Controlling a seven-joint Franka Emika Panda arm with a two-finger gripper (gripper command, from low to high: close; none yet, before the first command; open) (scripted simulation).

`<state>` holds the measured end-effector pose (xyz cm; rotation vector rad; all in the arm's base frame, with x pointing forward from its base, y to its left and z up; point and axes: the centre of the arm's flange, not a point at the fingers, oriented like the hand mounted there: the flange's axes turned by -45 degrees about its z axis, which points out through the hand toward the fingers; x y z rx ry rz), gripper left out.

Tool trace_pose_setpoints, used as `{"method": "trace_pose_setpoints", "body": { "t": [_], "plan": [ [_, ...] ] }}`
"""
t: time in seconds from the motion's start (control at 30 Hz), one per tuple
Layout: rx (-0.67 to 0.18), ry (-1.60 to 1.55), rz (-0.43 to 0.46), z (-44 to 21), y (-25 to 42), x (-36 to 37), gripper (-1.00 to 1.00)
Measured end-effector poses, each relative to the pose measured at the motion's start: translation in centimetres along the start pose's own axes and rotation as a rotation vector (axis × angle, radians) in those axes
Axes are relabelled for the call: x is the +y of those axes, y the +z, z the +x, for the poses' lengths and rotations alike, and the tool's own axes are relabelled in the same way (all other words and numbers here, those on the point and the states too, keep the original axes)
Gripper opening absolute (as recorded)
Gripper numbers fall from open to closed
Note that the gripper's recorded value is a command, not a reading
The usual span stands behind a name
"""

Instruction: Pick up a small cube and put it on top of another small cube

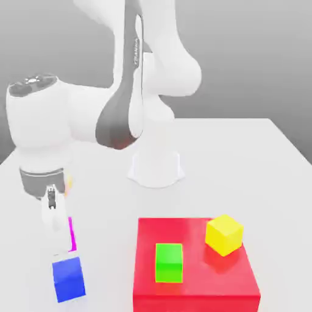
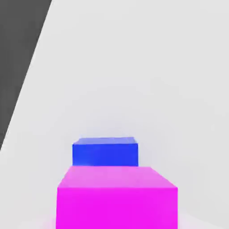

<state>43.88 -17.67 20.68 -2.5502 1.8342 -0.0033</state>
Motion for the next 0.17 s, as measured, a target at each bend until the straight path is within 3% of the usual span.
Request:
{"method": "trace_pose_setpoints", "body": {
  "t": [0.03, 0.07, 0.17],
  "plan": [
    [0.0, 0.0, 0.0, -0.05, 1.28, -0.03, -1.0],
    [0.0, 0.0, 0.0, -0.1, 2.12, -0.02, 1.0],
    [0.0, 0.0, 0.0, -0.1, 2.12, -0.02, 1.0]
  ]
}}
